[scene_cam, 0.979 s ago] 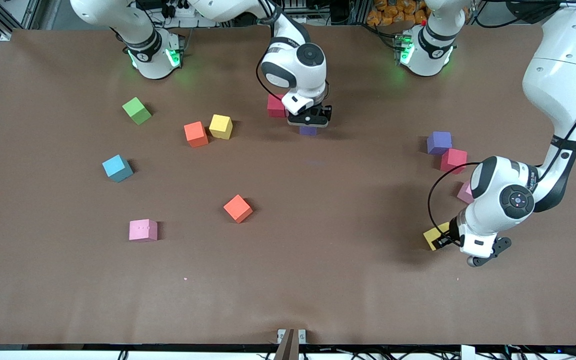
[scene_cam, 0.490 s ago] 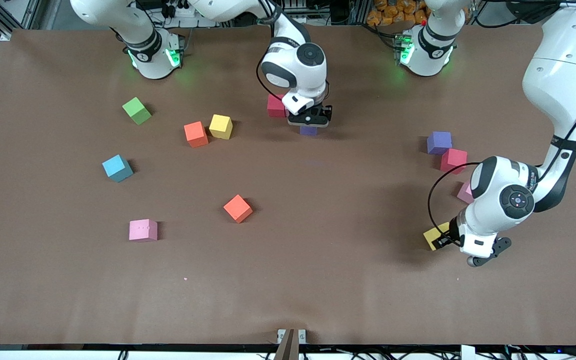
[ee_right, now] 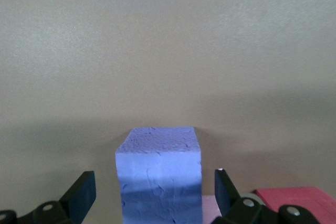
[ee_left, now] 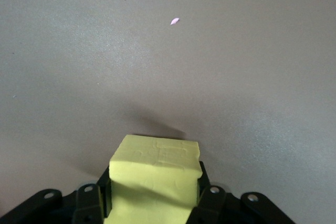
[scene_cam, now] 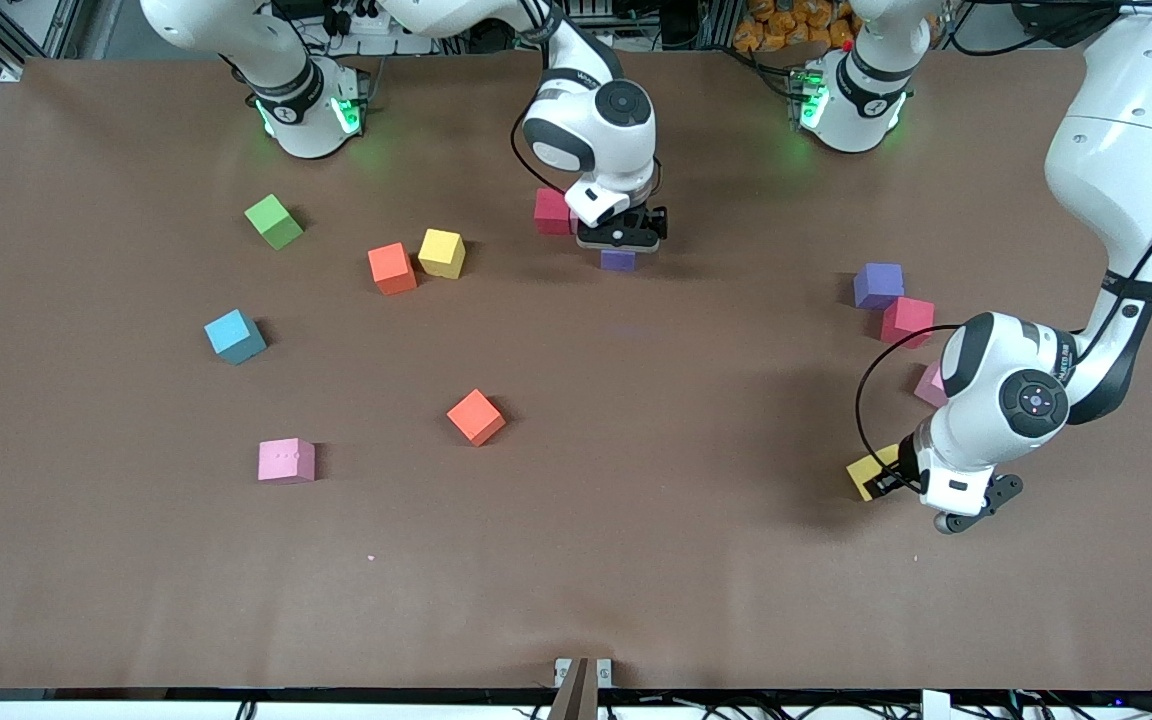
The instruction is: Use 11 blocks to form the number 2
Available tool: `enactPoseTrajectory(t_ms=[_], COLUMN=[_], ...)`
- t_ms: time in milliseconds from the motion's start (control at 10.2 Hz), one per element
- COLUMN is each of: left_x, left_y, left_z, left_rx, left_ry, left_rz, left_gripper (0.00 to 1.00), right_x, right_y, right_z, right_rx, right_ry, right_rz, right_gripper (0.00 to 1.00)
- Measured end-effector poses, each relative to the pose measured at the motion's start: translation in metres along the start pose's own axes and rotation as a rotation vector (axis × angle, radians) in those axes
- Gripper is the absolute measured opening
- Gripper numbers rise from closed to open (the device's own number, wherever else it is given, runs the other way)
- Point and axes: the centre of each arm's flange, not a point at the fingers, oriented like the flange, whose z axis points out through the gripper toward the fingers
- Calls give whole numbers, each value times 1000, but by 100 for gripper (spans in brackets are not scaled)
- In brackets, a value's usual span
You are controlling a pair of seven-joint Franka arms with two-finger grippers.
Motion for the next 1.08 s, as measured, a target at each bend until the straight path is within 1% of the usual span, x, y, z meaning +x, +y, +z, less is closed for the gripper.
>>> enactPoseTrajectory(t_ms=[294,490,685,783,979,1077], left_x=[0,-3,-14,-25,-59,-80], left_y=[0,5,21,35,74,95], left_z=[0,-1,-6,-14,-43,-56], left_rx=[0,-4,-18,-24,-31,-38], left_ry=[0,-1,-9,-24,-58,-73], left_rz=[0,-3,-10,-6,1,1], left_gripper=[60,60,60,60,60,60], right_x=[11,37,81,108,163,188], right_y=[4,16,43,61,110,141], right_z=[-29,-64,-105,-130,-186,-209], right_rx=[-16,-24,-36,-30,-14,-15], right_ry=[13,27,39,53,91,107], right_rz=[-40,-41,-52,-55,-33,-52], right_gripper=[100,100,100,100,100,100])
